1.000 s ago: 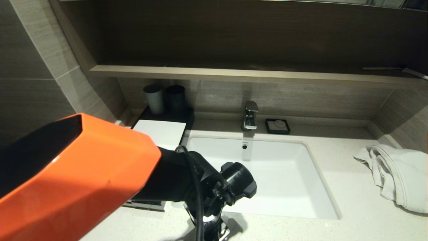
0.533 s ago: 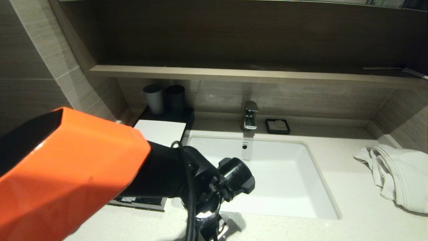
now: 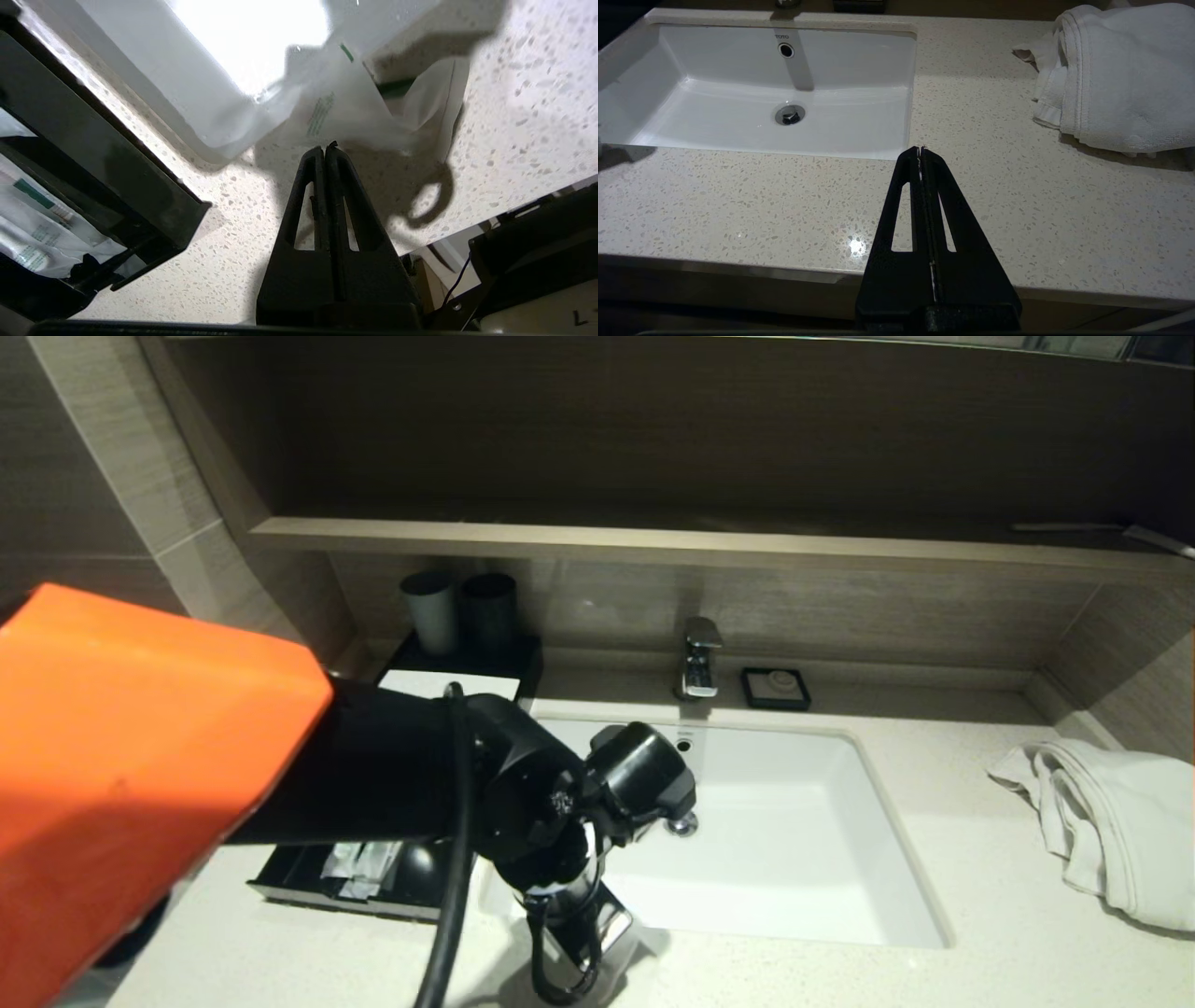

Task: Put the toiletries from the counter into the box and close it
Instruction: Pick up the bathroom toiletry

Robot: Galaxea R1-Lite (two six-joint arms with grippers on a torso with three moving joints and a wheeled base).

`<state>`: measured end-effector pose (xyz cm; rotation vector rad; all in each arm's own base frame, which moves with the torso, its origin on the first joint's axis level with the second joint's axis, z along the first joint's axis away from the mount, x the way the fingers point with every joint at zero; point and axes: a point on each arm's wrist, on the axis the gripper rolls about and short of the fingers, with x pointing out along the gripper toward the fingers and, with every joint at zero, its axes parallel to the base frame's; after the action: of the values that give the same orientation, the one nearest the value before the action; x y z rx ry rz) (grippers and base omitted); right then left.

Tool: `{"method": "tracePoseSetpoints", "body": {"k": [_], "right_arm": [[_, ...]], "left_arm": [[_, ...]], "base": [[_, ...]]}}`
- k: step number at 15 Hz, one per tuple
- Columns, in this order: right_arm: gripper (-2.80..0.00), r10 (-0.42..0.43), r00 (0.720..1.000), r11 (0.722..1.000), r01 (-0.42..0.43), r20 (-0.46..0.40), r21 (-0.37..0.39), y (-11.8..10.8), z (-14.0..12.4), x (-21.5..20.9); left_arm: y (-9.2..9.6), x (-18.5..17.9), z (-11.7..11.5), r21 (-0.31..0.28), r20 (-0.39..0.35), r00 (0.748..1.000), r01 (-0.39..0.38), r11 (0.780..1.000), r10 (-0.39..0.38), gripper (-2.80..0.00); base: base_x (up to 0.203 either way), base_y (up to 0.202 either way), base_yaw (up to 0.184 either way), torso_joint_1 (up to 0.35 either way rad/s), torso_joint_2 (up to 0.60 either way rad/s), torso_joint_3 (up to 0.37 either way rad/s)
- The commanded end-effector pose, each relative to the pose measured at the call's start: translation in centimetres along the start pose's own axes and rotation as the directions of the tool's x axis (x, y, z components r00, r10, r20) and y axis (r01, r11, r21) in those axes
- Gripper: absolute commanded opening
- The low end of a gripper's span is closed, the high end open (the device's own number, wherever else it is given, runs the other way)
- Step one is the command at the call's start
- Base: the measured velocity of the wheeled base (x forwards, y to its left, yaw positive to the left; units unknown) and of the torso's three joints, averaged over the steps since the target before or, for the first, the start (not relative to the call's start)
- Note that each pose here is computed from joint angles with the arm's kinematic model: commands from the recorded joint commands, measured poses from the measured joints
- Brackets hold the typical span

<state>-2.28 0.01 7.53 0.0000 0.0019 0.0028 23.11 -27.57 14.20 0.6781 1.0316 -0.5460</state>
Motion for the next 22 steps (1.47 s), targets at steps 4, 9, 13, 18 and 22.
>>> {"method": "tracePoseSetpoints", "body": {"k": [4, 9, 13, 18, 22], "right_arm": [[-2.80, 0.000, 1.000, 1.000, 0.000, 0.000, 0.000, 0.0, 0.0, 0.0], [-2.80, 0.000, 1.000, 1.000, 0.000, 0.000, 0.000, 0.0, 0.0, 0.0], [-2.80, 0.000, 1.000, 1.000, 0.000, 0.000, 0.000, 0.0, 0.0, 0.0], [-2.80, 0.000, 1.000, 1.000, 0.000, 0.000, 0.000, 0.0, 0.0, 0.0], [-2.80, 0.000, 1.000, 1.000, 0.000, 0.000, 0.000, 0.0, 0.0, 0.0]], "left_arm": [[0.0, 0.4, 1.7, 0.000, 0.027, 1.000, -0.003, 1.000, 0.003, -2.80], [0.2, -0.1, 2.0, 0.101, 0.054, 0.999, -0.007, 0.995, 0.001, 0.00], [0.6, -0.5, 2.1, 0.124, 0.069, 0.998, 0.001, 0.992, -0.010, 0.00], [0.0, -0.3, 1.2, 0.143, 0.040, 0.999, 0.019, 0.990, -0.025, 0.00], [-1.3, -0.3, -0.2, 0.186, 0.000, 0.997, 0.080, 0.979, -0.082, 0.00]], "base": [[0.000, 0.000, 0.000, 0.000, 0.00, 0.000], [0.000, 0.000, 0.000, 0.000, 0.00, 0.000], [0.000, 0.000, 0.000, 0.000, 0.00, 0.000], [0.000, 0.000, 0.000, 0.000, 0.00, 0.000], [0.000, 0.000, 0.000, 0.000, 0.00, 0.000]]}}
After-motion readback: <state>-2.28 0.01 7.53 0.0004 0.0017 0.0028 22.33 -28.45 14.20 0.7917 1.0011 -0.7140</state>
